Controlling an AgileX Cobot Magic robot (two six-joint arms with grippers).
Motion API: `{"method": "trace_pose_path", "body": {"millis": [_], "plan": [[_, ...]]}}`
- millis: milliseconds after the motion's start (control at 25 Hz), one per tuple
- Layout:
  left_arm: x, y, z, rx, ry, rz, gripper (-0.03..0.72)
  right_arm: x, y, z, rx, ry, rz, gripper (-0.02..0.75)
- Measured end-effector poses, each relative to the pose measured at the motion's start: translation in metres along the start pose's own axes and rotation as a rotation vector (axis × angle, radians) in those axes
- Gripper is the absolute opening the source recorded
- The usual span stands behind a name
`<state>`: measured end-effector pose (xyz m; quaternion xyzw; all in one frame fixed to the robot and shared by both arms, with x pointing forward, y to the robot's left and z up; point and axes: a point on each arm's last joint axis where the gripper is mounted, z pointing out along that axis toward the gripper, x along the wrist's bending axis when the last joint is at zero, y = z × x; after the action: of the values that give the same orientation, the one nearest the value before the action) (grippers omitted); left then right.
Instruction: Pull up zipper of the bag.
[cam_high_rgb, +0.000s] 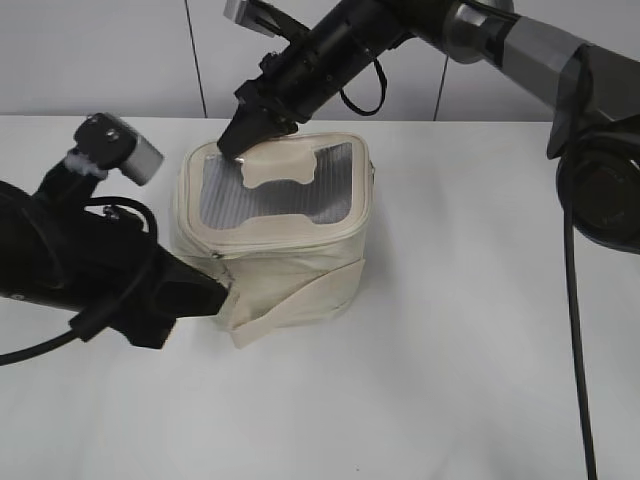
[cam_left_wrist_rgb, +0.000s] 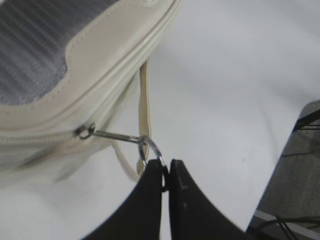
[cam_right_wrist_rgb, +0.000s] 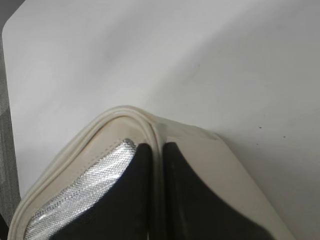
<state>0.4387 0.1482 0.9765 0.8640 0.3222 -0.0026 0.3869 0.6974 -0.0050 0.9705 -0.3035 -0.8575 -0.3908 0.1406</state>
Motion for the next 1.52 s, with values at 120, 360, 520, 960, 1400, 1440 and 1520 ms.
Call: {"method": "trace_pose_path", "body": {"millis": [120,360,520,960,1400,1440,1520], "plan": [[-0.015,0.006,0.011,-0.032,0.060,0.037,-0.004,-0.001,0.000,-0.001,-0.002,0.000,0.003,0.050],[-0.033,0.019,0.044,-0.007,0.053,0.102,-0.002,-0.001,0.000,-0.001,-0.006,0.003,0.006,0.050],[-0.034,0.021,0.046,-0.010,0.050,0.083,-0.002,-0.002,0.000,-0.002,-0.006,0.001,0.004,0.050],[-0.036,0.030,-0.003,-0.062,-0.033,-0.036,0.371,-0.035,-0.001,-0.045,-0.077,-0.045,0.131,0.420],[0.035,0.069,-0.054,-0.162,0.153,-0.113,0.377,-0.073,-0.018,-0.156,-0.228,-0.123,0.272,0.321],[0.041,0.082,-0.056,-0.171,0.152,-0.091,0.377,-0.075,-0.027,-0.157,-0.212,-0.122,0.292,0.319],[0.054,0.106,-0.048,-0.160,0.125,-0.065,0.377,-0.071,-0.043,-0.162,-0.183,-0.117,0.317,0.312]]}}
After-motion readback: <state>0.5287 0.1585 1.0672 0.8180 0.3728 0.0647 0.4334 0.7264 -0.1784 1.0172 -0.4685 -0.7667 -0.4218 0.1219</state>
